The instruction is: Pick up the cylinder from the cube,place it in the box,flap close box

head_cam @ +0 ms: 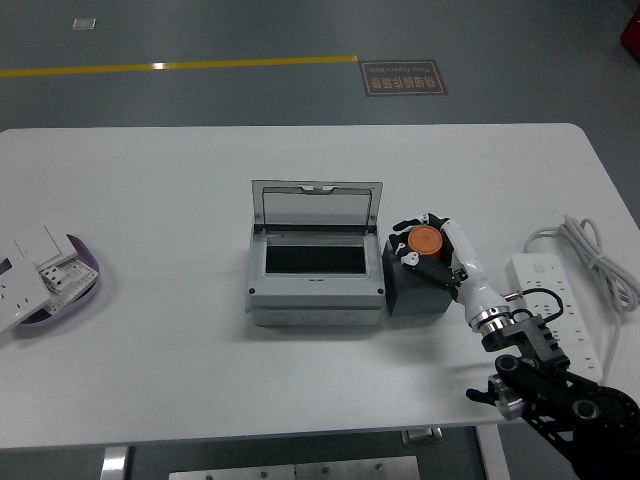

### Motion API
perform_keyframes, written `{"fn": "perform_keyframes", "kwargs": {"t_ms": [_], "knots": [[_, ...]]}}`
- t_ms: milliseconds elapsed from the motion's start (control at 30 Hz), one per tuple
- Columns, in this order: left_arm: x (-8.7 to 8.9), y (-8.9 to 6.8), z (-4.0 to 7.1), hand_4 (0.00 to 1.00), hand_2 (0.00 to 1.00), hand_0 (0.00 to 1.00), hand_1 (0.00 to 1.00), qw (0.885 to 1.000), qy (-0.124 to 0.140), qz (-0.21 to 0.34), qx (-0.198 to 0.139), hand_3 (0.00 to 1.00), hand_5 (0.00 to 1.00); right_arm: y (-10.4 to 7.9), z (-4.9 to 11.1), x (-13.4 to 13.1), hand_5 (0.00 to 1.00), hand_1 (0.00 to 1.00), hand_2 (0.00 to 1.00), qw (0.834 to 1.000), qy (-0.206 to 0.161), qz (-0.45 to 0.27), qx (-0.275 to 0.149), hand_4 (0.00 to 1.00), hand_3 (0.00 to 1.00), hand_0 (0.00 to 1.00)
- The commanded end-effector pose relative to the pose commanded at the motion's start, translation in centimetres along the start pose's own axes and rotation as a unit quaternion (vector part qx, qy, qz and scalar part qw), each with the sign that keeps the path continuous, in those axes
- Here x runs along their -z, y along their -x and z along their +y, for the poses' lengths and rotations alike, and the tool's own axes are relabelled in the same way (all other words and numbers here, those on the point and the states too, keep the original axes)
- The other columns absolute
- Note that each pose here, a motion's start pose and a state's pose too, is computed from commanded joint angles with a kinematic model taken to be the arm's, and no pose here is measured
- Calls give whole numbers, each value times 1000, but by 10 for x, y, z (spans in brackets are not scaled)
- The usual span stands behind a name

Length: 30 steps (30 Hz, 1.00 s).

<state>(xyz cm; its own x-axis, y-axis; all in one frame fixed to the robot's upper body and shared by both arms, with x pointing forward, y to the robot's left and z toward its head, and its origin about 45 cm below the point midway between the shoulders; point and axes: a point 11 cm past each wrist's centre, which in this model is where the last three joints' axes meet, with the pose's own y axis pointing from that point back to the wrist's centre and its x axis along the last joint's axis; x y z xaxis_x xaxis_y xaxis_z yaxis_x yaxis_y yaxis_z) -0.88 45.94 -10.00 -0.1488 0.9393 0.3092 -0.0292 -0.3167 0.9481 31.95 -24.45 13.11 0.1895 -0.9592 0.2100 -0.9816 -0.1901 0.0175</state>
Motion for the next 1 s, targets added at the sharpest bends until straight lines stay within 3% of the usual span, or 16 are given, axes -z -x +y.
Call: {"fn": "perform_keyframes", "kwargs": {"t_ms": [100,133,300,333,433,500,533,700,733,900,933,1000], "knots": [[0,0,0,701,625,593,629,1000,0,0,0,639,214,0,0,1,2,453,382,1000,-1,1,-2,88,381,448],[0,0,0,702,625,592,629,1000,0,0,0,639,214,-1,0,1,2,405,347,1000,-3,1,-3,2,288,377],[1,0,0,702,625,592,629,1000,-1,0,0,639,214,1,-2,11,2,405,347,1000,-21,-4,-11,2,288,377],[1,1,0,701,625,592,628,1000,-1,0,0,639,215,1,-2,14,2,357,301,1000,-25,-5,-11,2,222,315],[2,1,0,701,625,592,628,1000,-2,0,0,639,215,9,-5,29,2,357,301,999,-43,0,-3,2,222,315],[2,1,0,701,625,592,628,1000,-2,0,0,639,215,20,-9,41,2,357,301,998,-53,9,13,2,222,315],[2,0,0,701,625,592,629,1000,-2,0,0,640,214,28,-11,47,2,300,258,998,-57,17,25,2,203,275],[2,1,0,701,625,592,629,1000,-2,-1,0,640,214,67,-24,68,2,300,258,991,-69,71,91,2,203,275],[2,1,0,699,625,593,628,1000,-2,-1,0,640,212,76,-28,72,2,188,218,988,-68,86,109,2,192,129],[1,0,0,699,625,593,628,1000,-1,-3,0,640,212,113,-43,88,2,188,218,966,-62,174,179,2,192,129],[1,0,0,699,625,592,628,1000,-2,-3,0,639,212,119,-46,91,2,164,219,961,-59,195,188,2,182,55],[1,-1,0,699,625,592,628,1000,-2,-3,-1,639,212,129,-50,96,2,164,219,949,-54,233,204,2,182,55]]}}
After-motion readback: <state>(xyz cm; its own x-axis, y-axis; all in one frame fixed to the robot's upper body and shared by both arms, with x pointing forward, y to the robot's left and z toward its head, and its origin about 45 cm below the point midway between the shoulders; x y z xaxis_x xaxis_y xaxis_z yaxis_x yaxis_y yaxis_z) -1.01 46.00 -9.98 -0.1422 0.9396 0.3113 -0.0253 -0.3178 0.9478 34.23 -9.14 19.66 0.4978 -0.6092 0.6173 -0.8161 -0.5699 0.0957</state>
